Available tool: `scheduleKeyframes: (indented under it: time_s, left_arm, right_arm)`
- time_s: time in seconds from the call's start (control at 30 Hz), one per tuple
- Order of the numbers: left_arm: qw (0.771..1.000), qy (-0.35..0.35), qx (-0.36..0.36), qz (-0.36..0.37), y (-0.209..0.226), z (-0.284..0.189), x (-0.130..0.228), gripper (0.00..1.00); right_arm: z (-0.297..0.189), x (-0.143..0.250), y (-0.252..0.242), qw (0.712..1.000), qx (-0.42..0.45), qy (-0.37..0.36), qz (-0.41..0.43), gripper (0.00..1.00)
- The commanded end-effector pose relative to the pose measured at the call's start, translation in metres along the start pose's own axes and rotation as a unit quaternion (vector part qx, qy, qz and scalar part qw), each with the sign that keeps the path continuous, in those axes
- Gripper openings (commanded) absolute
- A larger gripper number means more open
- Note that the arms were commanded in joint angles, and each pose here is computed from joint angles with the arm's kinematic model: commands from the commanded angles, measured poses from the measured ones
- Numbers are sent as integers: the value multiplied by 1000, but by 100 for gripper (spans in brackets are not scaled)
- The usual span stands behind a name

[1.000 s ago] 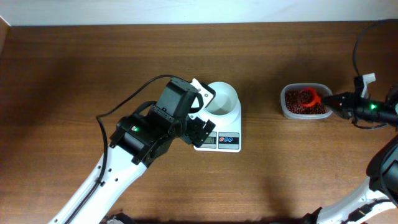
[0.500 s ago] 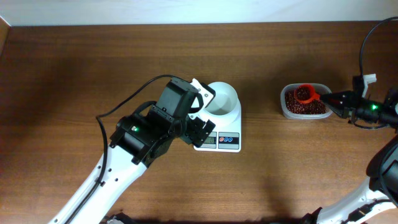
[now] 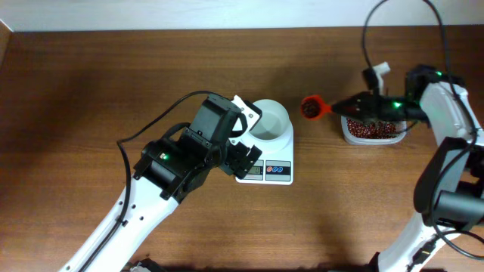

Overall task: Scoop item into bowl and weigh 50g on scale
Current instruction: 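Carry filled scoop over white bowl and tip beans in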

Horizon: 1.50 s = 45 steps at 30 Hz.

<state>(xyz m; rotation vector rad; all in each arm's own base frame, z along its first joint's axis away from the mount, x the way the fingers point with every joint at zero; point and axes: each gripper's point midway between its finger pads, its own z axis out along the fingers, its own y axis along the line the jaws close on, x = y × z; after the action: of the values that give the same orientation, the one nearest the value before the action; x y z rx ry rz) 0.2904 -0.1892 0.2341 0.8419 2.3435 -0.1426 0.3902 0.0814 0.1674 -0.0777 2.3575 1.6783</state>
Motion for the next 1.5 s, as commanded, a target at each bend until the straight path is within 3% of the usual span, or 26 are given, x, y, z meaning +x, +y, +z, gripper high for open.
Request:
scheduleKeyframes:
  time_s: [0.0, 0.13, 0.3, 0.5, 0.77, 1.23, 1.47]
  left_arm:
    - [1000, -10, 4, -9, 0, -4, -6, 99]
    - [1000, -10, 4, -9, 0, -4, -6, 99]
    - [1000, -10, 4, -9, 0, -4, -6, 99]
    - [1000, -10, 4, -9, 0, -4, -6, 99]
    - [1000, -10, 4, -9, 0, -4, -6, 99]
    - [1000, -10, 4, -9, 0, -4, -6, 99]
    - [1000, -10, 4, -9, 0, -4, -6, 99]
  right_arm:
    - [22, -3, 33, 998, -15, 21, -60, 4]
    - [47, 3, 40, 994, -15, 49, -94, 4]
    - [73, 2, 13, 988, 86, 78, -97, 4]
    - [93, 6, 6, 976, 131, 100, -140, 4]
    - [112, -11, 10, 961, 138, 85, -222, 4]
    - [132, 0, 3, 887, 198, 144, -392, 4]
    - [117, -10, 32, 839, 258, 129, -460, 4]
